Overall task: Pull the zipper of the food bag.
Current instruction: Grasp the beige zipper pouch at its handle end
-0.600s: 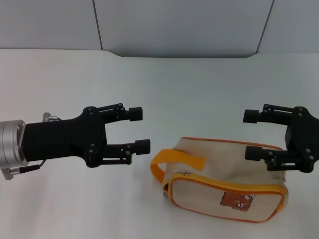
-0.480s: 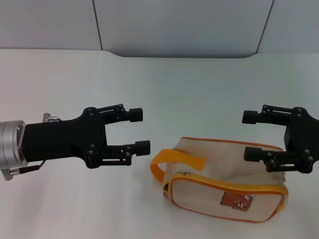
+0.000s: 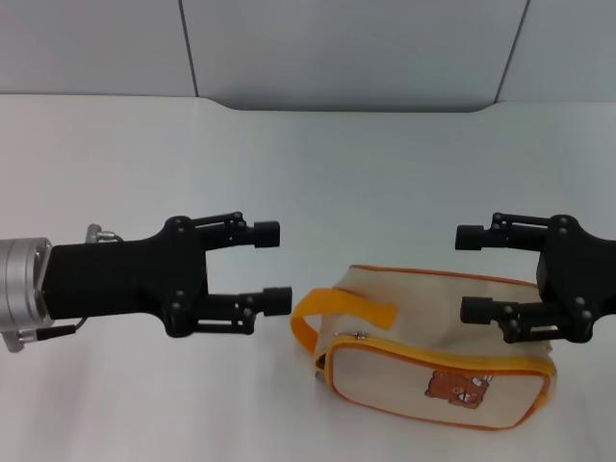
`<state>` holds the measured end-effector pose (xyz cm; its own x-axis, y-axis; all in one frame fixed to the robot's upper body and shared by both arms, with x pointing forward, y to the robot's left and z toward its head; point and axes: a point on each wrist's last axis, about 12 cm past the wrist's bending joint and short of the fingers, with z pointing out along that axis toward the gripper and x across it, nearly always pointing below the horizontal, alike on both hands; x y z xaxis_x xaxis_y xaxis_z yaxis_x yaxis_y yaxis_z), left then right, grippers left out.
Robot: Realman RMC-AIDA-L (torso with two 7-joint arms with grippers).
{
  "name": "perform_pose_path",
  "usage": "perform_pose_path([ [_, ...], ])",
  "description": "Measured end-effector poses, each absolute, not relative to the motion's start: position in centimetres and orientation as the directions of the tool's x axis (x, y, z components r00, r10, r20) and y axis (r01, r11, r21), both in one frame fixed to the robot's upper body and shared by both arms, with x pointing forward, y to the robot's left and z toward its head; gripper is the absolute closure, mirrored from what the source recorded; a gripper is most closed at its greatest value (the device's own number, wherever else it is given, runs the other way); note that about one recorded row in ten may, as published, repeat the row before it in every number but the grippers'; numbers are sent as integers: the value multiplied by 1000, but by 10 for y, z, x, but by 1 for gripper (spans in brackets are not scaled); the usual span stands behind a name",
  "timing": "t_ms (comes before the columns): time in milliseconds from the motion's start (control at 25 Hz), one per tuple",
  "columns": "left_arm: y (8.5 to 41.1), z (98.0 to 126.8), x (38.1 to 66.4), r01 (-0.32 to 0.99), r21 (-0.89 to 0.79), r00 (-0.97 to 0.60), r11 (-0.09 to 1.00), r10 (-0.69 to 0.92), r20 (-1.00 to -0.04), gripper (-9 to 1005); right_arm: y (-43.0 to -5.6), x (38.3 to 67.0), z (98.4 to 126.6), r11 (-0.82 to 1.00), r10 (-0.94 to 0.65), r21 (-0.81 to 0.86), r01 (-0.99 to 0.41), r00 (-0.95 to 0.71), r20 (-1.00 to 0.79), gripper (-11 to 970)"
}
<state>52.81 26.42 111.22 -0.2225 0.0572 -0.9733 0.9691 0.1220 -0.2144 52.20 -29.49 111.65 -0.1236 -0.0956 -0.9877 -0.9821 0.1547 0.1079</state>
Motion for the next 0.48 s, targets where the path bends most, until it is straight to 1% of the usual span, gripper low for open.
perform_pose_path([
  [80,264,1111,528,968,-219,-228,121,69,-971,198,-295,523,1116,161,-99,107,-981,-124,-987,173],
  [160,259,1098,526,960,-240,-259,141,132,-957,200,-295,523,1116,164,-101,107,-981,-124,-987,173],
  [200,259,1098,526,960,-240,-259,141,132,-957,201,-295,523,1116,165,-101,107,-981,-124,-987,173],
  [240,255,1086,524,956,-242,-271,168,176,-946,202,-295,523,1115,166,-102,107,-980,-125,-987,173],
  [280,255,1086,524,956,-242,-271,168,176,-946,203,-295,523,1115,166,-102,107,-980,-125,-987,173],
  [440,243,1066,518,958,-231,-267,172,225,-937,207,-296,523,1115,170,-103,109,-979,-128,-986,173],
  [480,243,1066,518,958,-231,-267,172,225,-937,208,-296,523,1115,170,-103,109,-979,-128,-986,173],
])
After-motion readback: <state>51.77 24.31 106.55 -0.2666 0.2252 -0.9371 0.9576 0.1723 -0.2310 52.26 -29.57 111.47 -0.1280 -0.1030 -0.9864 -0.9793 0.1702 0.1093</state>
